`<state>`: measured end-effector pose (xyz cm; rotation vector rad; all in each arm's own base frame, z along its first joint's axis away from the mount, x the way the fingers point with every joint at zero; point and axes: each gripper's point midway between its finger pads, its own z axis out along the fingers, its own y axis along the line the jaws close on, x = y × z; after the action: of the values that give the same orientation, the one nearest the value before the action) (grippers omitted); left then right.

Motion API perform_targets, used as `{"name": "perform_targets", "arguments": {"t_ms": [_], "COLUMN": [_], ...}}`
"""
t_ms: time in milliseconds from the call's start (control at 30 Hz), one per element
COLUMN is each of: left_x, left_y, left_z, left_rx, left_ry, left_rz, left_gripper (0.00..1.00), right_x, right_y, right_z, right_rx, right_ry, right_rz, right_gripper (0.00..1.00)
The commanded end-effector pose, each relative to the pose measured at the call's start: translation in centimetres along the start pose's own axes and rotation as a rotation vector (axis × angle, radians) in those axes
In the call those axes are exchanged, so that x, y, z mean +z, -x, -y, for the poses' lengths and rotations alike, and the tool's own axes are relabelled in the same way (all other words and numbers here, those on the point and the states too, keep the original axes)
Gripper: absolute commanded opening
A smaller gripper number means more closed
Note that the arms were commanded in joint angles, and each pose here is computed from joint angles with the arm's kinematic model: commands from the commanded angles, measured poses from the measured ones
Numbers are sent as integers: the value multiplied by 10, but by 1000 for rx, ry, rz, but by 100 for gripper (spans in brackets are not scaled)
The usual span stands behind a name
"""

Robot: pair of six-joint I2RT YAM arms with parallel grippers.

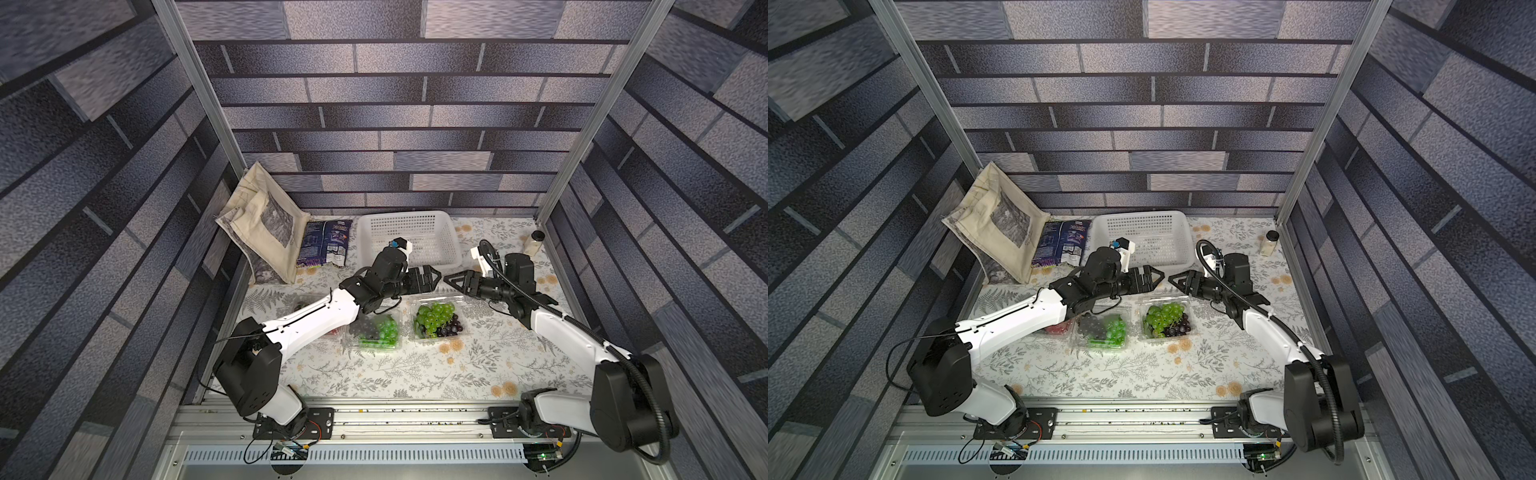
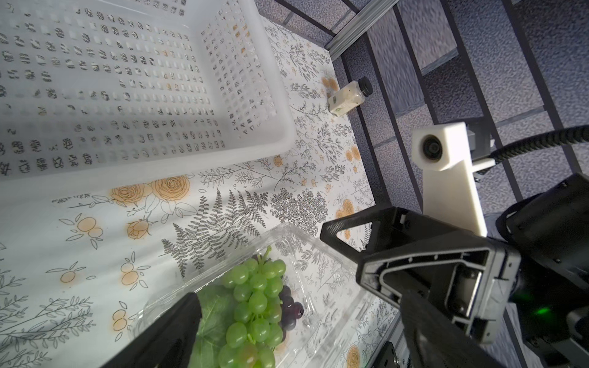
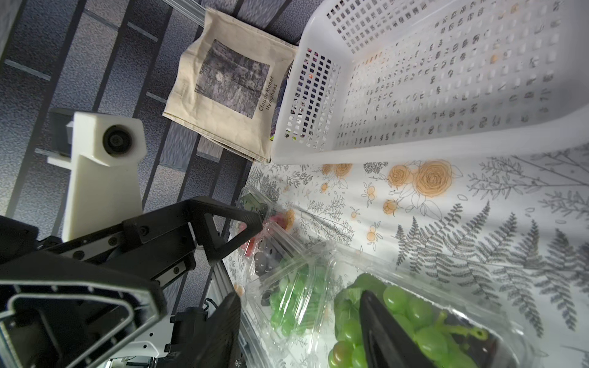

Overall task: Pack grapes into containers
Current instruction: Close the packing box at the center of the board.

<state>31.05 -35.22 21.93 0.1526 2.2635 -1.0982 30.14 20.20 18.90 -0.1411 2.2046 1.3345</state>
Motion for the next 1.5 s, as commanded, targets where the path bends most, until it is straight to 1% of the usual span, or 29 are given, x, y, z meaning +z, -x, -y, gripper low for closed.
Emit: {"name": "perform_targets", "arguments": {"t_ms": [0, 167, 367, 633, 900, 1000, 1067, 1133, 1233, 1467], "left_x": [-12, -9, -3, 13, 28, 33, 35, 36, 37, 41], "left_y": [-4, -31, -62, -100, -114, -118, -120, -121, -122, -122], "left_z": [10, 12, 8, 6, 5, 4, 3, 3, 2, 4], "left_rx": [17, 40, 60, 108, 135, 142, 143, 143, 147, 166], "left_ry": [-7, 18, 62, 119, 148, 163, 170, 173, 179, 192], "left_rz": [18, -27, -81, -173, -226, -247, -257, -264, -273, -297], "left_gripper": [99, 95, 93, 91, 91, 91, 91, 91, 91, 91], "right_x": [-7, -21, -35, -49, -53, -54, -56, -61, -66, -65], "right_y": [-27, -53, -81, -97, -108, -111, -113, -117, -122, -130], "right_z": [12, 23, 36, 43, 50, 53, 57, 66, 78, 88], "right_rx": [-6, 29, 75, 107, 137, 156, 171, 192, 224, 274], "right_ry": [-90, -169, -238, -294, -319, -335, -360, -414, -477, -494], "right_rz": [-32, -34, -44, -27, -32, -32, -33, -37, -29, -17], "right_gripper": [59, 54, 48, 46, 45, 42, 41, 39, 38, 37]}}
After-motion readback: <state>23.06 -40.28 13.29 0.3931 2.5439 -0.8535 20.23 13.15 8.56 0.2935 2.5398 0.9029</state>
